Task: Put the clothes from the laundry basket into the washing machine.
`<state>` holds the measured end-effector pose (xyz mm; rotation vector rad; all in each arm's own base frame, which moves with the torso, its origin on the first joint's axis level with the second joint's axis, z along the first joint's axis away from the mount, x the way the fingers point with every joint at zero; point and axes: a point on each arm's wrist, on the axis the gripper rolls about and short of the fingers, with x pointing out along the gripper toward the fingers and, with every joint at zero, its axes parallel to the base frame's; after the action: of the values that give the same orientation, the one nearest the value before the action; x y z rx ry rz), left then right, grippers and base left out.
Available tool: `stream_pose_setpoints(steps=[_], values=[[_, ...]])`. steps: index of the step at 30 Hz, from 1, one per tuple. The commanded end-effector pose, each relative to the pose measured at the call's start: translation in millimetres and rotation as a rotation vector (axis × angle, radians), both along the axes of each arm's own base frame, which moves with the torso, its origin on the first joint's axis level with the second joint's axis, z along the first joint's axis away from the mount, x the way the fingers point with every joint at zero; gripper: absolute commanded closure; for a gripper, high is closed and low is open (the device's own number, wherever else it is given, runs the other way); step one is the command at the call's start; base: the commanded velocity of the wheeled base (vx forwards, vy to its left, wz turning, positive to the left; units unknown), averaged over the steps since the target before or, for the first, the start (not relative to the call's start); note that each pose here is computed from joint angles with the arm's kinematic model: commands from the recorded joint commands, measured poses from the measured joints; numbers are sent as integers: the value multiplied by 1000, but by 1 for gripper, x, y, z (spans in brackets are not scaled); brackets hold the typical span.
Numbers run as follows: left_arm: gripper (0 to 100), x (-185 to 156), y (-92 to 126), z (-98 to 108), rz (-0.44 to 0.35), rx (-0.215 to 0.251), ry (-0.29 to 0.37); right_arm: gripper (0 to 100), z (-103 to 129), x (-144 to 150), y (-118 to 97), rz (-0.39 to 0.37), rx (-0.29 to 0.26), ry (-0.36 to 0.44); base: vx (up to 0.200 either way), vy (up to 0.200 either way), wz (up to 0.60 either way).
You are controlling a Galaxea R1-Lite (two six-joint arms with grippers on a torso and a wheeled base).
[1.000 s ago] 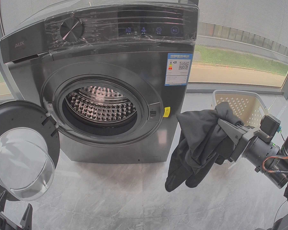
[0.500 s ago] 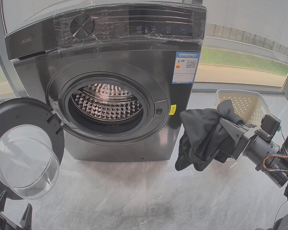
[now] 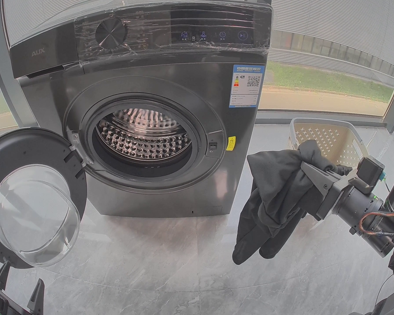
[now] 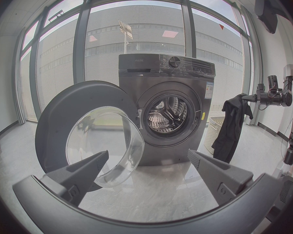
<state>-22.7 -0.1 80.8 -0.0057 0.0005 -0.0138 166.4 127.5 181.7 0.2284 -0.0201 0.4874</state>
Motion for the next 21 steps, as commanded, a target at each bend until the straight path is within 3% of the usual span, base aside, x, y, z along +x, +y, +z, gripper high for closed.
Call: stream_pose_setpoints(steps=[1, 11, 21], values=[[0, 0, 0, -4, -2, 0, -3, 100, -1, 0, 1, 3, -2, 2, 0, 200, 0], [0, 0, 0, -4, 0, -2, -3, 100, -2, 0, 0, 1, -5, 7, 0, 200, 0], [0, 0, 0, -4, 2, -2, -3, 100, -3, -1, 0, 1, -7, 9, 0, 0, 0]])
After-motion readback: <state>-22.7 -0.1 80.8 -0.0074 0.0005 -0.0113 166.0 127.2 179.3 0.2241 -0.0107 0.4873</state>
